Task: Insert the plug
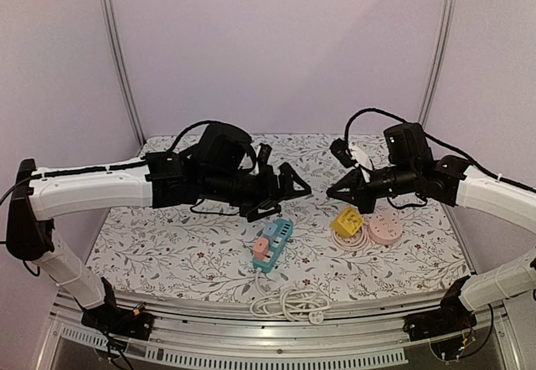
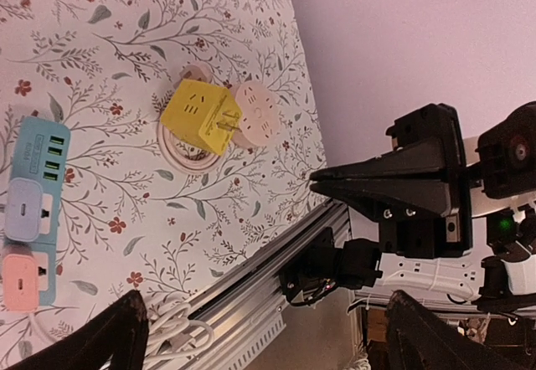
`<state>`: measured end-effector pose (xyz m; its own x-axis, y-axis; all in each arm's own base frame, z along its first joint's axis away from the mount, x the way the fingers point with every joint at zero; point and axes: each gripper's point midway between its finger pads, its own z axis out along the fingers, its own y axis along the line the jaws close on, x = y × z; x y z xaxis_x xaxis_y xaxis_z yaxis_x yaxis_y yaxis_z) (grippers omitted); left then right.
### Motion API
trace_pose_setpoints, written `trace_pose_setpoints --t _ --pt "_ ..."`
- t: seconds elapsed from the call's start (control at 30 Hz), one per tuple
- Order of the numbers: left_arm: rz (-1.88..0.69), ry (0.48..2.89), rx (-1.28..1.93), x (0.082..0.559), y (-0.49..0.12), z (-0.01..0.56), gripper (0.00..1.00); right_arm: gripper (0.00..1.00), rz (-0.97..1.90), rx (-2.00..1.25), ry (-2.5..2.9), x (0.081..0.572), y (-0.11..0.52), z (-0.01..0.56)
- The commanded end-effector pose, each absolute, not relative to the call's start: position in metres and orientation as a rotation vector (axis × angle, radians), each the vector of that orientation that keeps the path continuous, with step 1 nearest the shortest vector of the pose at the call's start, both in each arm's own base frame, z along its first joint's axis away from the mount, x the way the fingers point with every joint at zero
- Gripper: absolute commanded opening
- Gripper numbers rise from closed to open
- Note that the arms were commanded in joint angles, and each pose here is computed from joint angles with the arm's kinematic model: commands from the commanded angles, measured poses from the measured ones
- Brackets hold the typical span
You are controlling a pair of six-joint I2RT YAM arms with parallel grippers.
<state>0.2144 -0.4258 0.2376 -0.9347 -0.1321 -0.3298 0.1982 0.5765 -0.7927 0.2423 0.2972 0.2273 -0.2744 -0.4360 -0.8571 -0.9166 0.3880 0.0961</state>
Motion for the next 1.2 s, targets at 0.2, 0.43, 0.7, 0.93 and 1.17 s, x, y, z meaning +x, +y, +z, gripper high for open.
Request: trace_pose_setpoints --t 0.2,0.43,0.7,0.93,1.17 --pt "-1.17 2.487 0.198 0.222 -0.434 0.231 0.91 0.05 0.663 -1.072 1.907 0.243 0.274 0.229" --pt "-1.108 2.503 0.201 0.226 -0.44 0.219 0.89 0.99 0.329 -0.902 2.277 0.264 0.226 0.178" --pt "-1.094 2.516 0.226 0.225 -0.446 0.214 0.87 0.99 0.288 -0.506 2.624 0.26 0.208 0.127" --pt "-1.078 2.55 0.276 0.225 -0.446 0.208 0.86 0.99 0.171 -0.48 2.703 0.276 0.209 0.086" --pt "-1.075 2.549 0.271 0.226 -0.442 0.209 0.85 0.96 0.124 -0.529 2.733 0.287 0.214 0.066"
